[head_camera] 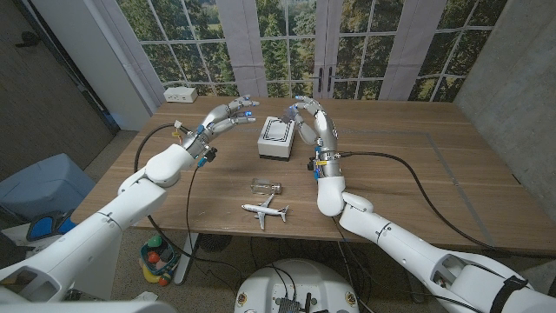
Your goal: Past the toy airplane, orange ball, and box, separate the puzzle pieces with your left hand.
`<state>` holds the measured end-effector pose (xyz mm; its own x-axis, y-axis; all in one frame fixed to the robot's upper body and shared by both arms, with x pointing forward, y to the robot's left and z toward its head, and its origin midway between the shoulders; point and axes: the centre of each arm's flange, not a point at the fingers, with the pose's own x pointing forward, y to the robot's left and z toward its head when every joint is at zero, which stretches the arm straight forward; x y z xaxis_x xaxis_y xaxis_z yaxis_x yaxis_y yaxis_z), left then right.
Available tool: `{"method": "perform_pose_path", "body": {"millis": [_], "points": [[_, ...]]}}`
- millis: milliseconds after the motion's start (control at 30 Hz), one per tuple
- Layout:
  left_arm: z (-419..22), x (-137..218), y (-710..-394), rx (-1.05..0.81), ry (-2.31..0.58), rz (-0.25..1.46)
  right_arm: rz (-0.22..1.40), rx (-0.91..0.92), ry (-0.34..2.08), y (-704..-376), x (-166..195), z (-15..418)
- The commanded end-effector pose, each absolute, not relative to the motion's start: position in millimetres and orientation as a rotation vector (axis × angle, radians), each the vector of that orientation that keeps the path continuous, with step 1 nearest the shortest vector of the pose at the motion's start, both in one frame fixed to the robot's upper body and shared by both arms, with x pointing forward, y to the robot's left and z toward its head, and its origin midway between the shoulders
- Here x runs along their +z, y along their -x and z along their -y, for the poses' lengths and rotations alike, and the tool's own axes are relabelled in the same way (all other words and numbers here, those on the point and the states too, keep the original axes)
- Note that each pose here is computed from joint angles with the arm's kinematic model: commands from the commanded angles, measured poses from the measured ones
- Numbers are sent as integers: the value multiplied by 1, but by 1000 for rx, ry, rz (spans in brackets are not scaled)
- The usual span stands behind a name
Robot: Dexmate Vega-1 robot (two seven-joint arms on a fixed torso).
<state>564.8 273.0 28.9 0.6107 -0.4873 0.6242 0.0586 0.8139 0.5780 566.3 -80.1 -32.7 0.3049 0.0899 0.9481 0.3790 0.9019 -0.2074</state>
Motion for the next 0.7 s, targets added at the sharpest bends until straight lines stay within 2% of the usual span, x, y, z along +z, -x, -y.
{"method": "perform_pose_path", "body": {"millis": [33, 700], "points": [[-251, 27, -565, -336, -503, 930, 1253, -151, 368, -559, -27, 77], [-225, 21, -563, -308, -478, 956, 1262, -105, 329, -548, -26, 74]]}}
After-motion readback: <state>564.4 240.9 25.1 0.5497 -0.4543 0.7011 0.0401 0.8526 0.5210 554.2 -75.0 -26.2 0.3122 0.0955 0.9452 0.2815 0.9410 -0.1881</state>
